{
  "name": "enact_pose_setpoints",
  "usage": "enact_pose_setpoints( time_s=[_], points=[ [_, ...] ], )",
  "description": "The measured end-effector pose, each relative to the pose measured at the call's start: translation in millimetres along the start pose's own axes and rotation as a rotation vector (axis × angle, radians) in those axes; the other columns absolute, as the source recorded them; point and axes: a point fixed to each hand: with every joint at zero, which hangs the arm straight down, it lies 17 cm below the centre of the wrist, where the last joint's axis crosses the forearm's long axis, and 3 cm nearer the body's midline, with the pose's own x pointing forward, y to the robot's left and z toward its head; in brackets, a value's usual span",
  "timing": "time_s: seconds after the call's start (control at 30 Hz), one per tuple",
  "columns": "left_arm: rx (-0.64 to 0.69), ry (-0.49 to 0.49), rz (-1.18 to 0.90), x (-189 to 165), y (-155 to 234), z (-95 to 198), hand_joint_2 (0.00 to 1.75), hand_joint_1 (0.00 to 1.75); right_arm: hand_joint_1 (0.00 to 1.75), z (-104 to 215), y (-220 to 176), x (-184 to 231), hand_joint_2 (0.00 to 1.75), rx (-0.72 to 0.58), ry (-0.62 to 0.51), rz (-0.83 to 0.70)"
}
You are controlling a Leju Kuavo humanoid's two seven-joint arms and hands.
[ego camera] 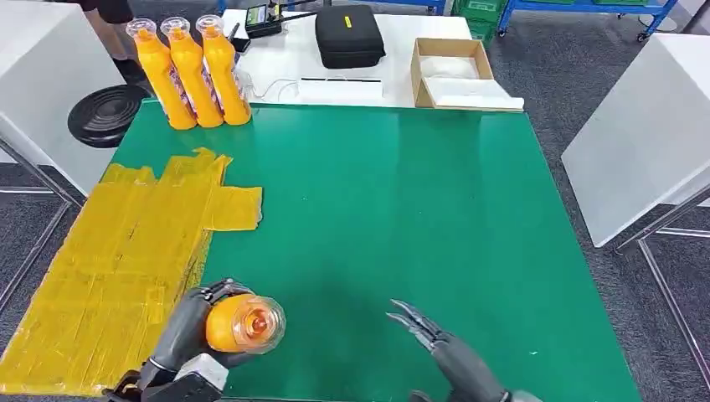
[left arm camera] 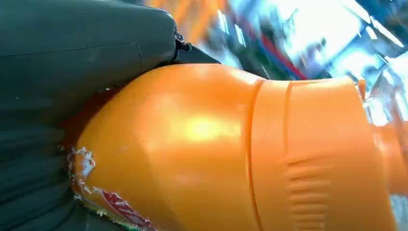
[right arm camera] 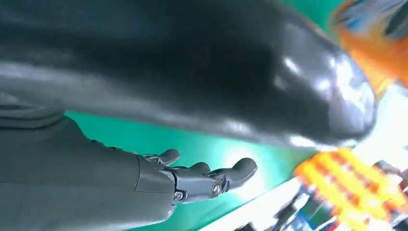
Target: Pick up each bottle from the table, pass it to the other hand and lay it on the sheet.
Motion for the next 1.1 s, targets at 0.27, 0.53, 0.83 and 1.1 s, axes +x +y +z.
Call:
enact_pose_setpoints(
  time_s=[0.27,0.53,0.83,1.1],
  points=[
    [0.016,0.052,-0.786,-55.6,20.9,-3.1,1.75,1.75,0.0,26.7,-18.2,-8.2,0.0,0.053,0.013,0.054],
    [-0.076,0.127,-0.87,-130.9,4.5,0.8,1.75,1.75,0.0,45.3,-22.5,-11.9,0.0,0.074,0.029,0.109],
    [-0.231,0.177,-0.91,-171.8,-18.5,13.2,1.75,0.0,0.0,47.1,-18.8,-8.2,0.0,0.114,0.009,0.083],
    [-0.319,0.257,-0.911,-193.0,-22.1,16.0,1.75,0.0,0.0,39.7,-16.2,-6.6,0.0,0.152,0.001,0.094]
  ],
)
